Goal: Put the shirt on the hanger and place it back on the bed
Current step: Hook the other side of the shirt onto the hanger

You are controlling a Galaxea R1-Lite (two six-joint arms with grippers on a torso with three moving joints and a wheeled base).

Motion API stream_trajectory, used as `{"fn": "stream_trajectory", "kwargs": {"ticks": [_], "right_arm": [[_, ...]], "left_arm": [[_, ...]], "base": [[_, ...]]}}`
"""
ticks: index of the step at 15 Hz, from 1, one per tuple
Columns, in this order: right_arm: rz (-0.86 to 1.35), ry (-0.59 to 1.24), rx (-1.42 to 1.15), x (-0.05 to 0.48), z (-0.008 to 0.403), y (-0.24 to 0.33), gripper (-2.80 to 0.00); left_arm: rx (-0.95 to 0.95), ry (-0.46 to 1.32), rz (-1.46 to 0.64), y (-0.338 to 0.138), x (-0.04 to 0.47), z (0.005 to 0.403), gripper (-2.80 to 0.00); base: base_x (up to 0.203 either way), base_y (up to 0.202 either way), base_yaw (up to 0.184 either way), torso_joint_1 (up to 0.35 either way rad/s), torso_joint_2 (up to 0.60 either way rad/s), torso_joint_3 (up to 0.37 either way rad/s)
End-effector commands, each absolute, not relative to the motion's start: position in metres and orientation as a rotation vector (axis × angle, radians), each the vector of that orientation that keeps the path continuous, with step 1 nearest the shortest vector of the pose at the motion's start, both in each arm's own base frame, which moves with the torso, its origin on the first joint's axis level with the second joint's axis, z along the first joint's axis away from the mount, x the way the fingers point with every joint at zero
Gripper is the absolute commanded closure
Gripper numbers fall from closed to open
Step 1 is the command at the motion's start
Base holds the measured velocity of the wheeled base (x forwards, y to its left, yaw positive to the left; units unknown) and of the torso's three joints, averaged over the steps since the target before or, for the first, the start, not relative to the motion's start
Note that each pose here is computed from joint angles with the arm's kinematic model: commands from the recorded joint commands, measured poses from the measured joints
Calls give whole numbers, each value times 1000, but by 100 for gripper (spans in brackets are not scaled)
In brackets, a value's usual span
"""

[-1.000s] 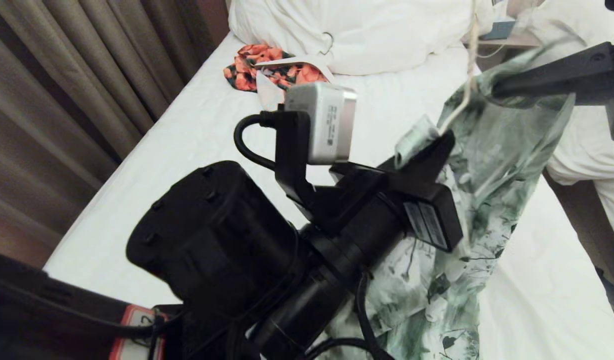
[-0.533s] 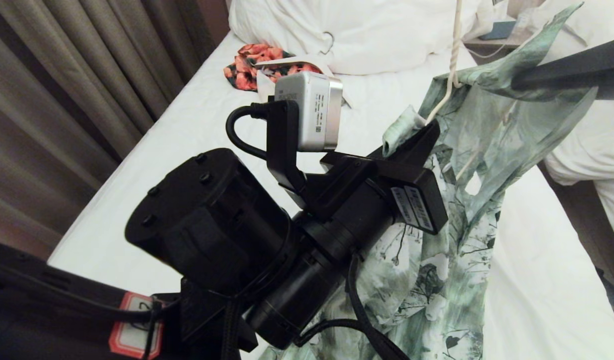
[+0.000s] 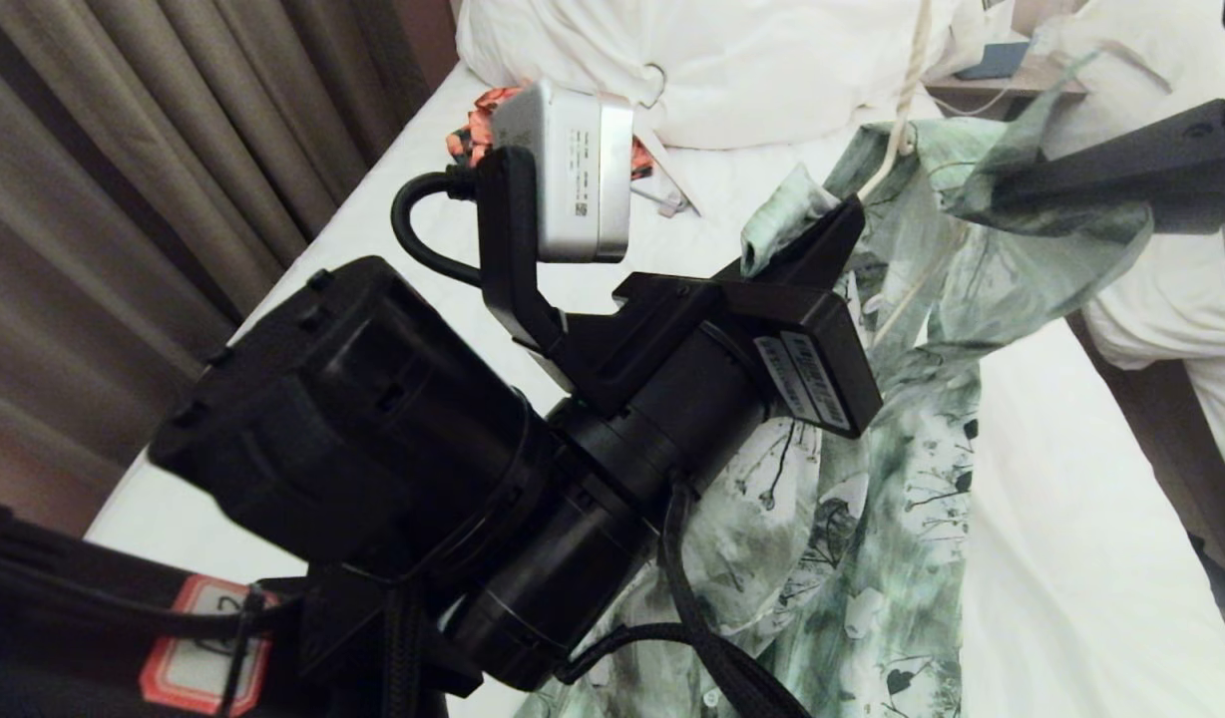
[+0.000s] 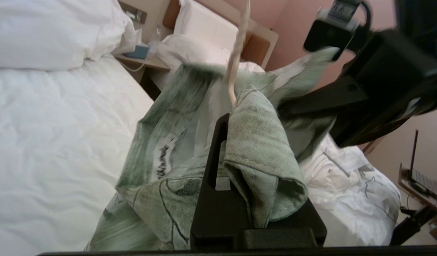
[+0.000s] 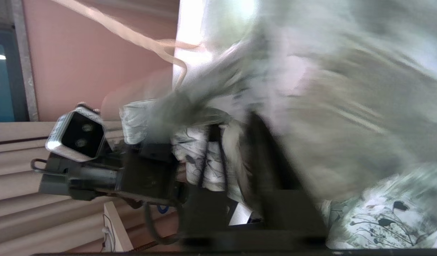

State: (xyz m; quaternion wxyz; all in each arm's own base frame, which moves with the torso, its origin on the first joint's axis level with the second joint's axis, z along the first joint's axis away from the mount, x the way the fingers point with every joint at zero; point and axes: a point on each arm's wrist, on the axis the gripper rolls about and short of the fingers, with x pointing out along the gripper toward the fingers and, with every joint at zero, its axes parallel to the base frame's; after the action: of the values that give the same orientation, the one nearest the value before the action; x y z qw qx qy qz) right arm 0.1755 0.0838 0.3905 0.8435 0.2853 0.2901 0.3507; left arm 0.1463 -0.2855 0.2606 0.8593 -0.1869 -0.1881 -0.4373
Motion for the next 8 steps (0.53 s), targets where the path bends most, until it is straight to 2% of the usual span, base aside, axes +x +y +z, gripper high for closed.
{"fn": "stream_trajectory", "kwargs": {"ticks": [1, 8], "right_arm": [[741, 628, 605, 178, 388, 85, -280], [737, 617, 606, 178, 390, 85, -280]], "left_arm": [[-409, -411, -917, -281, 144, 266, 0], [-412, -414, -923, -280, 141, 268, 0]], "base": [[0, 0, 0, 0, 0, 0], [0, 0, 0, 0, 0, 0]]}}
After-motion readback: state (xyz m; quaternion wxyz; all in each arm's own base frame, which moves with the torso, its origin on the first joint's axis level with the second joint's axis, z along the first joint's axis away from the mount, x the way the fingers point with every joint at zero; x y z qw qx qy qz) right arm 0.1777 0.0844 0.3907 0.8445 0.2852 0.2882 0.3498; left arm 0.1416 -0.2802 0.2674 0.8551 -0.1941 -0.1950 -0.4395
